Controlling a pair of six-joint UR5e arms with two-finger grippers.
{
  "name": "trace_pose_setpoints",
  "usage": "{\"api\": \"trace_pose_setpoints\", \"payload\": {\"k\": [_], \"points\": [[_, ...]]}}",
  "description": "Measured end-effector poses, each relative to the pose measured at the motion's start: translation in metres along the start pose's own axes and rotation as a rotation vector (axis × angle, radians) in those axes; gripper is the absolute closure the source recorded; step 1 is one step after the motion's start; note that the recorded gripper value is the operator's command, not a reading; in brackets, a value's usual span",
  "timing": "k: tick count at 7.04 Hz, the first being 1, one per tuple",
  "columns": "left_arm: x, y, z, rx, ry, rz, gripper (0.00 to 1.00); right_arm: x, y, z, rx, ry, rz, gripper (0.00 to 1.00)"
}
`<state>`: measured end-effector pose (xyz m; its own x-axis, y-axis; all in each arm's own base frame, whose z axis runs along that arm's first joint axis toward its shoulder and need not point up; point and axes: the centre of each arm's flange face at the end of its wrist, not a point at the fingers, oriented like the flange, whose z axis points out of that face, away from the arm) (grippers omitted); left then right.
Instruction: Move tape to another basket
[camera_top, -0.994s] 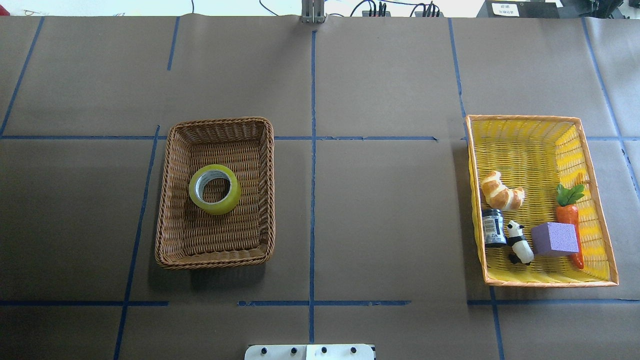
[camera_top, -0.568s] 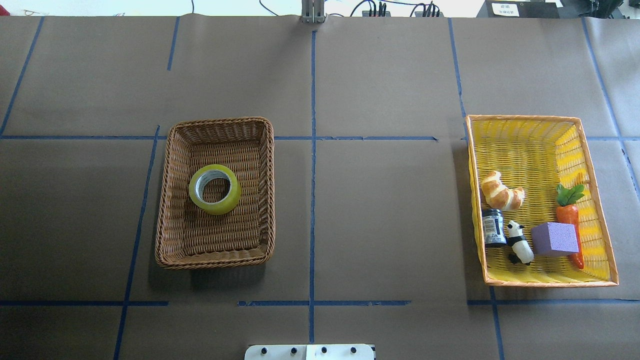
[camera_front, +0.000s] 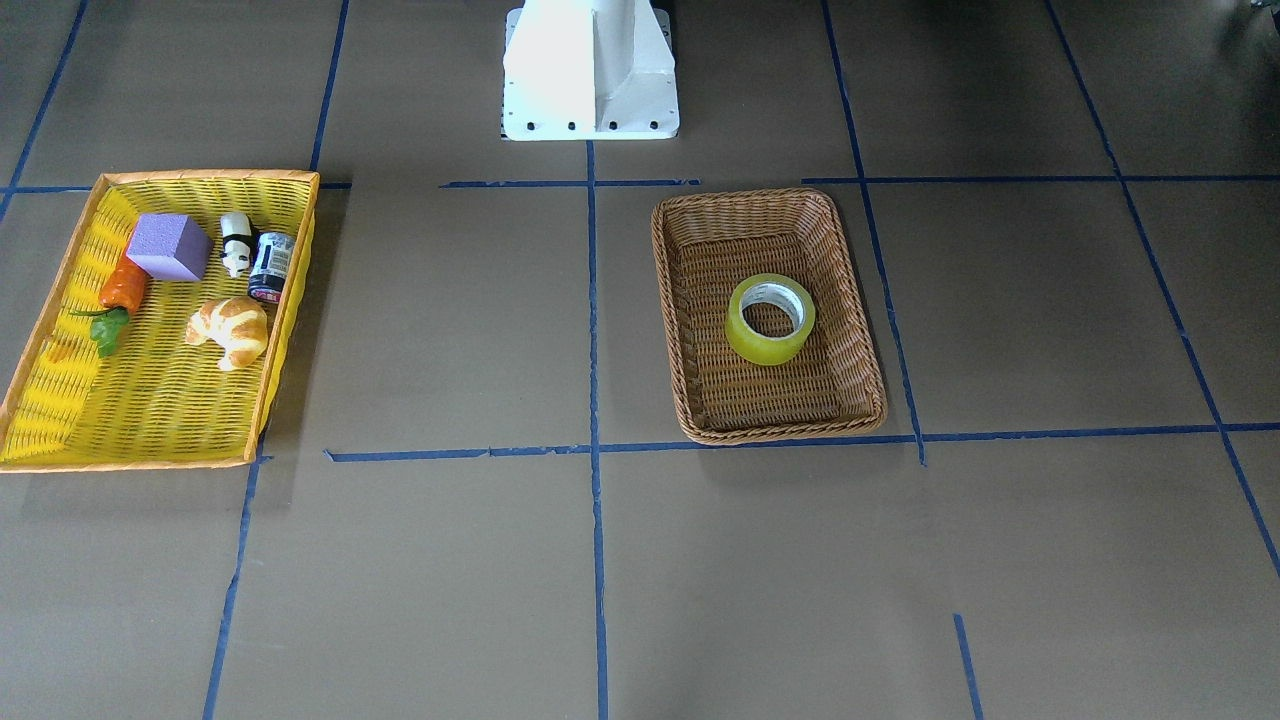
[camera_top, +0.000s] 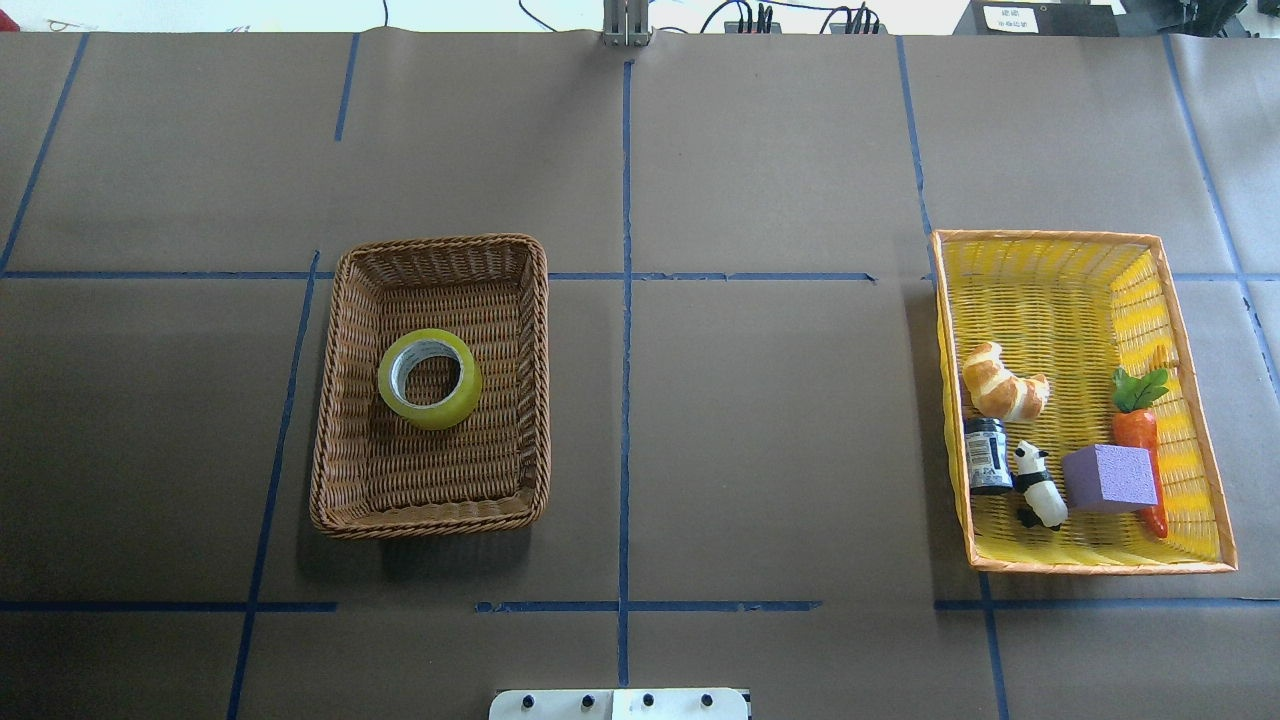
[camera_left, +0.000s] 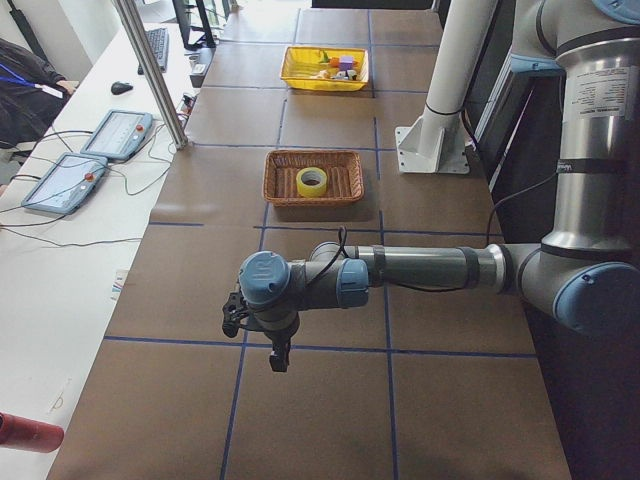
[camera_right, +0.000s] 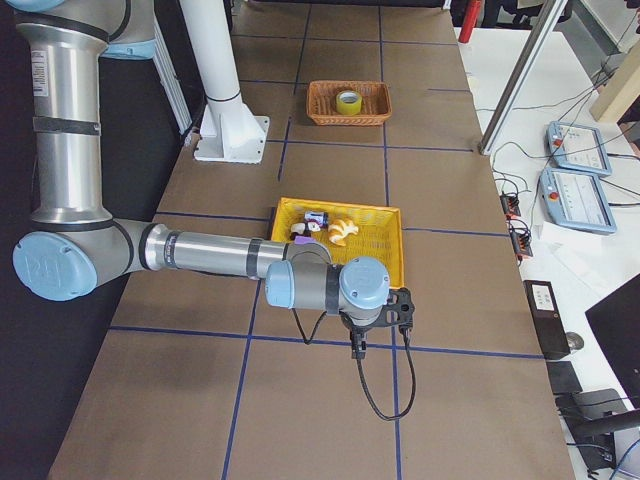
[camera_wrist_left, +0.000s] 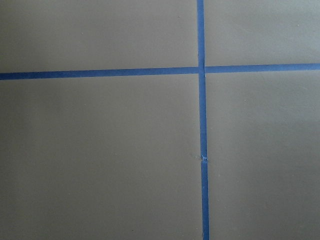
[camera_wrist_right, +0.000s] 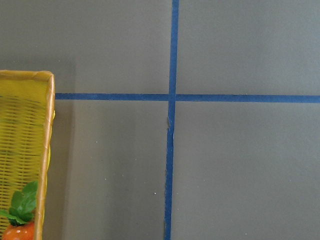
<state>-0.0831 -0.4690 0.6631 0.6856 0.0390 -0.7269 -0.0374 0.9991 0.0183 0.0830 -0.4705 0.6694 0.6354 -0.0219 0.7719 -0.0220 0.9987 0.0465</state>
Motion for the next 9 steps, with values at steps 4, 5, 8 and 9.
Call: {"api": "trace_pose_setpoints", "payload": {"k": [4, 5, 8, 9], "points": [[0.0001, -0.0003, -0.0003, 0.000, -0.001, 0.001, 0.00, 0.0039, 0.0009, 0.0011, -0.004, 0.026, 0.001, 0.00], [0.0003, -0.0006, -0.0004, 0.001, -0.001, 0.001, 0.00, 0.0043, 0.0013, 0.0011, -0.004, 0.026, 0.003, 0.00], [0.0011, -0.0010, -0.0012, 0.002, -0.001, 0.003, 0.00, 0.0056, 0.0025, 0.0011, -0.004, 0.025, 0.006, 0.00], [0.0013, -0.0012, -0.0013, 0.003, 0.000, 0.002, 0.00, 0.0063, 0.0036, 0.0016, -0.005, 0.025, 0.008, 0.00]]}}
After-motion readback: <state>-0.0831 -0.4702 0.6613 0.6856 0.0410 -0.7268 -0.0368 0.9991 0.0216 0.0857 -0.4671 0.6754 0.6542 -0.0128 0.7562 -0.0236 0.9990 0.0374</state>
